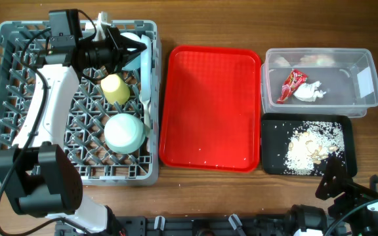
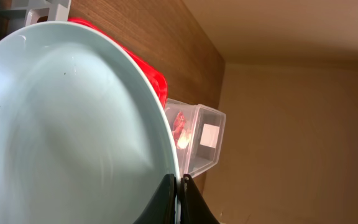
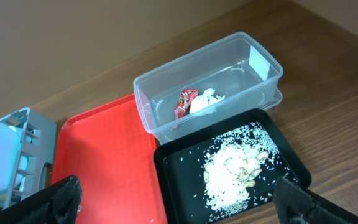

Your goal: Sort waste into correct bins and load items into the dishwasher rack

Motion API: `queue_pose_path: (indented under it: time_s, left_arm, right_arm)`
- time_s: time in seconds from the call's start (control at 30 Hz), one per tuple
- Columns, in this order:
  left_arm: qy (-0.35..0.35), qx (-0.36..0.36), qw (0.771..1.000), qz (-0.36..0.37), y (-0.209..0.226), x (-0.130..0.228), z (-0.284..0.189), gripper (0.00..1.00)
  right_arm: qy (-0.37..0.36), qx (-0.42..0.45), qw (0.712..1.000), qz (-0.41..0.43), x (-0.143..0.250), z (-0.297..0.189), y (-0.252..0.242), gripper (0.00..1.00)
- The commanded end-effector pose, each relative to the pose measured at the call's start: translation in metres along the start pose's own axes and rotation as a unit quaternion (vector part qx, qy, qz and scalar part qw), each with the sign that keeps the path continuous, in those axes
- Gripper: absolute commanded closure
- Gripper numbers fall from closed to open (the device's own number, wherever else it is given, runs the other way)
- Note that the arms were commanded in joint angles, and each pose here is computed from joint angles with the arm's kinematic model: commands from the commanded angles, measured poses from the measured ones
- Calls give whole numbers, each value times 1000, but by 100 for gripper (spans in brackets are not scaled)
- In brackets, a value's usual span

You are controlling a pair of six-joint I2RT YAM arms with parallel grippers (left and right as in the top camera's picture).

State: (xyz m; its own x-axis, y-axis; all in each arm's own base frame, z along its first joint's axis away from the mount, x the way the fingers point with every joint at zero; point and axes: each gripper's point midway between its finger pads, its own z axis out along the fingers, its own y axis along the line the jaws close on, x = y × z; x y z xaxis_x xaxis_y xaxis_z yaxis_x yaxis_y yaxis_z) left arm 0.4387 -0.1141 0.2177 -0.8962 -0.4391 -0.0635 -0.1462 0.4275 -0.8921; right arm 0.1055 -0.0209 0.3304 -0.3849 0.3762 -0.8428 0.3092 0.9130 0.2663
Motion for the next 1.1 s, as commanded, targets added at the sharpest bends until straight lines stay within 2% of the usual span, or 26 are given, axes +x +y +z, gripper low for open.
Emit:
queue_pose_path:
  time_s: [0.0, 0.1, 0.17, 0.23, 0.4, 0.6, 0.67, 0.77, 0.9, 0.93, 0.97, 1.07]
  left_arm:
    - [-1, -6, 1000, 4, 9, -3, 2, 90]
    - [-6, -13, 1000, 3, 11, -4, 2, 69]
    - [-9, -17, 1000, 3, 12, -5, 2, 60]
    - [-11, -16, 1000, 5, 12, -6, 1, 43]
    - [-40, -10, 999, 11, 5, -17, -21, 41]
    - [-91, 0, 994, 55, -33, -7, -71, 40]
    - [-122, -24, 990, 71, -41, 2, -92, 37]
    - [-191, -99, 974, 69, -37, 11, -125, 34]
    - [-281, -208, 935, 65, -27, 41, -182, 16]
    - [-292, -223, 928, 61, -24, 47, -190, 3]
    - [-307, -247, 918, 56, -21, 64, -206, 0]
    - [-310, -247, 916, 57, -24, 88, -216, 0]
  right_arm:
    - [-3, -3, 1000, -3, 0, -1, 1, 0]
    - [-3, -3, 1000, -3, 0, -1, 1, 0]
    - [-3, -3, 1000, -3, 0, -1, 1, 0]
    - [-3, -3, 1000, -2, 0, -1, 1, 0]
    - [-3, -3, 1000, -3, 0, -1, 1, 0]
    - [-3, -3, 1000, -3, 0, -1, 1, 0]
    - [-3, -3, 1000, -3, 0, -1, 1, 0]
    - [-3, -3, 1000, -3, 0, -1, 1, 0]
    - [-3, -3, 1000, -3, 0, -1, 1, 0]
    - [-3, -3, 1000, -3, 0, -1, 1, 0]
    - [-3, -3, 1000, -3, 0, -1, 1, 0]
    - [-3, -3, 1000, -2, 0, -1, 1, 0]
